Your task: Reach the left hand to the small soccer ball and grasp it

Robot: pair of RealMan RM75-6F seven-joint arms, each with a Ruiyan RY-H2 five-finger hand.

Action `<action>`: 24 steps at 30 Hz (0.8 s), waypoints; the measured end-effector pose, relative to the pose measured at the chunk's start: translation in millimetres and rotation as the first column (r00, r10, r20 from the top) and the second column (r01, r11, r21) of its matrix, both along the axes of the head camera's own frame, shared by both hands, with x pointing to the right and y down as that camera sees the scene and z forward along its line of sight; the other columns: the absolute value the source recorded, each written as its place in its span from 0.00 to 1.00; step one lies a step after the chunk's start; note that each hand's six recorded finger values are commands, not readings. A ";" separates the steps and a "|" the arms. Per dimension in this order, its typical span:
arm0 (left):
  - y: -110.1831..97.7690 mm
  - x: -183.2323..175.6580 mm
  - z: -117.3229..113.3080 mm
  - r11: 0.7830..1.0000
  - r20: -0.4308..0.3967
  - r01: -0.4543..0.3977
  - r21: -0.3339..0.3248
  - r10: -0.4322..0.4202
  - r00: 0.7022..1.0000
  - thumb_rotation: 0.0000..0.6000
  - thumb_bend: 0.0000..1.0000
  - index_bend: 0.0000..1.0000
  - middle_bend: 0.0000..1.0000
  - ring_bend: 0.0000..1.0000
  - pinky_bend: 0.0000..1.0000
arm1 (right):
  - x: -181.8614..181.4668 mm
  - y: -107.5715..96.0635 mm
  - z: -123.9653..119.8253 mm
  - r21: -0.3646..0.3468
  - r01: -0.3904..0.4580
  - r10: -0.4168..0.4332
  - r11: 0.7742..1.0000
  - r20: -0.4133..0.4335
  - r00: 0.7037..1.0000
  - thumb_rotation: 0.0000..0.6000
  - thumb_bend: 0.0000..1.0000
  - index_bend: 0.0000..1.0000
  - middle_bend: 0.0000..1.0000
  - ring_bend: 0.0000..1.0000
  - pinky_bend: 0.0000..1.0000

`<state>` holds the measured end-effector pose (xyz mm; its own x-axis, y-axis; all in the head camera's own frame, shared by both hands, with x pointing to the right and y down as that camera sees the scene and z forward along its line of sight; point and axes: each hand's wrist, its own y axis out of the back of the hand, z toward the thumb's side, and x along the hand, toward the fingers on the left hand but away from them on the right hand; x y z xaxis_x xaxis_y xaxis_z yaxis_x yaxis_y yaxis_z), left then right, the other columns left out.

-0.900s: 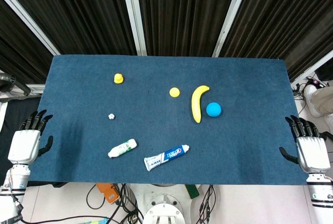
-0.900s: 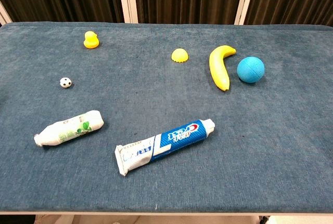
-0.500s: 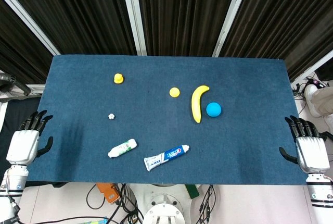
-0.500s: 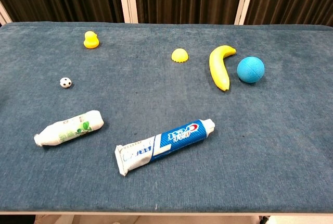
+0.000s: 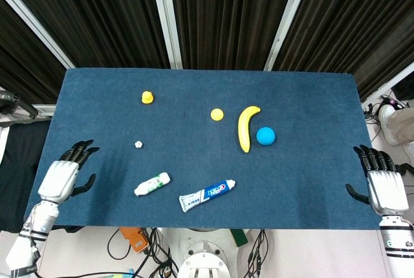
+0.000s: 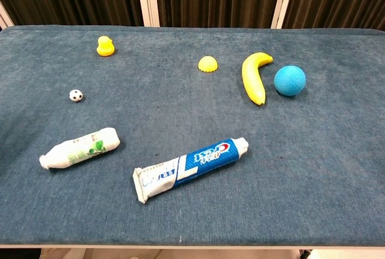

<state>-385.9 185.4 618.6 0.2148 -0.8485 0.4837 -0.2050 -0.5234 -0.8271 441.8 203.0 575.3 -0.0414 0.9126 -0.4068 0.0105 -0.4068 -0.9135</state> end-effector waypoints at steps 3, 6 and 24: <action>-11.5 25.3 10.8 0.998 -0.034 -0.051 -0.040 0.049 0.998 1.00 0.36 0.16 0.05 0.04 0.20 | 0.8 -0.3 -0.2 -0.001 -0.002 0.002 1.000 0.001 1.000 1.00 0.35 0.16 0.16 0.15 0.14; -26.6 53.8 21.2 0.994 -0.106 -0.082 -0.067 0.074 0.992 1.00 0.36 0.18 0.05 0.04 0.20 | 1.9 -0.4 -0.6 -0.001 -0.007 0.007 1.000 0.003 1.000 1.00 0.35 0.16 0.16 0.15 0.14; -87.5 82.9 83.4 0.991 -0.244 -0.056 -0.120 0.026 0.969 1.00 0.26 0.26 0.05 0.04 0.19 | 3.6 3.8 -3.6 0.011 -0.022 0.023 1.000 -0.008 1.000 1.00 0.35 0.16 0.16 0.15 0.13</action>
<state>-303.0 97.9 702.0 0.3717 -0.7726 0.5146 -0.3667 -0.6315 -0.6832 445.4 206.8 571.7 -0.0653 0.9157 -0.3965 0.0118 -0.3966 -0.9179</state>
